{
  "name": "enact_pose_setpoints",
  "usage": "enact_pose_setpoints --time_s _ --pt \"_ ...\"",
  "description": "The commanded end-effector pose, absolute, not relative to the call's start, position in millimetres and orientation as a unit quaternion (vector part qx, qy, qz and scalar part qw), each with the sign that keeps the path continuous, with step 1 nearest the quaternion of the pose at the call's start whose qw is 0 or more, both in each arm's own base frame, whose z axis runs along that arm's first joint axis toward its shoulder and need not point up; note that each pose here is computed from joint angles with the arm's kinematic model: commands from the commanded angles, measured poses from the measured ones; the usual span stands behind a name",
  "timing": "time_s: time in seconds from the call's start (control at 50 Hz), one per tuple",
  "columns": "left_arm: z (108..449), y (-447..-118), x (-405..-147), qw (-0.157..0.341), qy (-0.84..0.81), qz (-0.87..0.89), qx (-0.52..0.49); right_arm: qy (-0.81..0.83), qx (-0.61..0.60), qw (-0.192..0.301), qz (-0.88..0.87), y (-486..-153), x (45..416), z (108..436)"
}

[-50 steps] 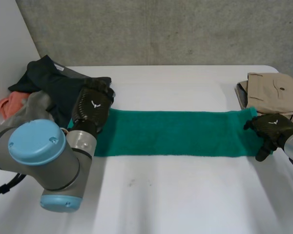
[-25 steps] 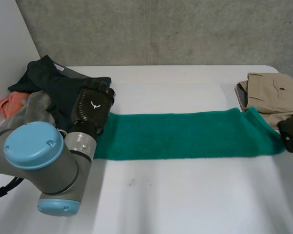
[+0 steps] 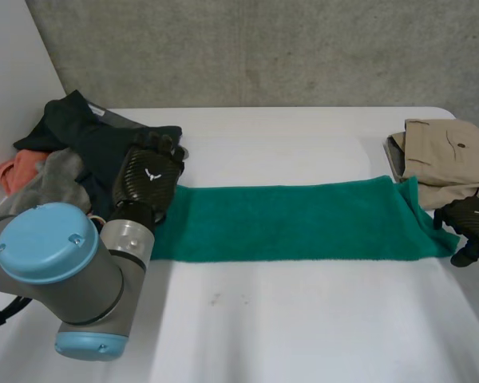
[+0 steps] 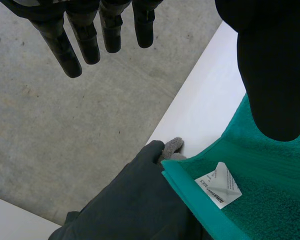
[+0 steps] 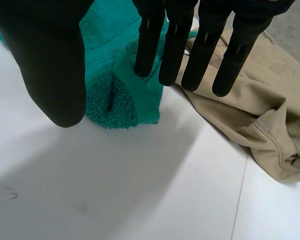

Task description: Fold the laundry.

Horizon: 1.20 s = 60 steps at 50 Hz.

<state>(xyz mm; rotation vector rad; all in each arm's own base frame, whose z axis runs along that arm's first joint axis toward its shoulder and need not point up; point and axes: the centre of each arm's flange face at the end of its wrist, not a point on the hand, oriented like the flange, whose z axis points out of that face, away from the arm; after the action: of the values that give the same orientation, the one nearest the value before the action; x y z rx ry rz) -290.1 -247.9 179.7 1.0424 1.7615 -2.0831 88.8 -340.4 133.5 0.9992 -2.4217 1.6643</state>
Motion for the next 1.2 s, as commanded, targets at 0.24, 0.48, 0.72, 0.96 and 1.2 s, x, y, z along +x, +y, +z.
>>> enact_pose_setpoints --time_s 0.24,0.48,0.72,0.96,1.2 --pt "179 -247 -290 0.110 0.600 -0.709 0.355 -0.784 0.303 0.048 0.540 -359 77 122" --pt "185 -244 -287 0.110 0.597 -0.712 0.352 -0.793 0.181 0.192 0.549 -380 -24 175" --pt "201 -248 -276 0.121 0.594 -0.724 0.330 -0.746 0.227 0.106 0.618 -379 89 239" --pt "233 -246 -254 0.106 0.600 -0.744 0.274 -0.617 0.418 -0.111 0.658 -289 321 238" --pt "226 -240 -254 0.090 0.617 -0.731 0.277 -0.582 0.528 -0.210 0.581 -190 411 147"
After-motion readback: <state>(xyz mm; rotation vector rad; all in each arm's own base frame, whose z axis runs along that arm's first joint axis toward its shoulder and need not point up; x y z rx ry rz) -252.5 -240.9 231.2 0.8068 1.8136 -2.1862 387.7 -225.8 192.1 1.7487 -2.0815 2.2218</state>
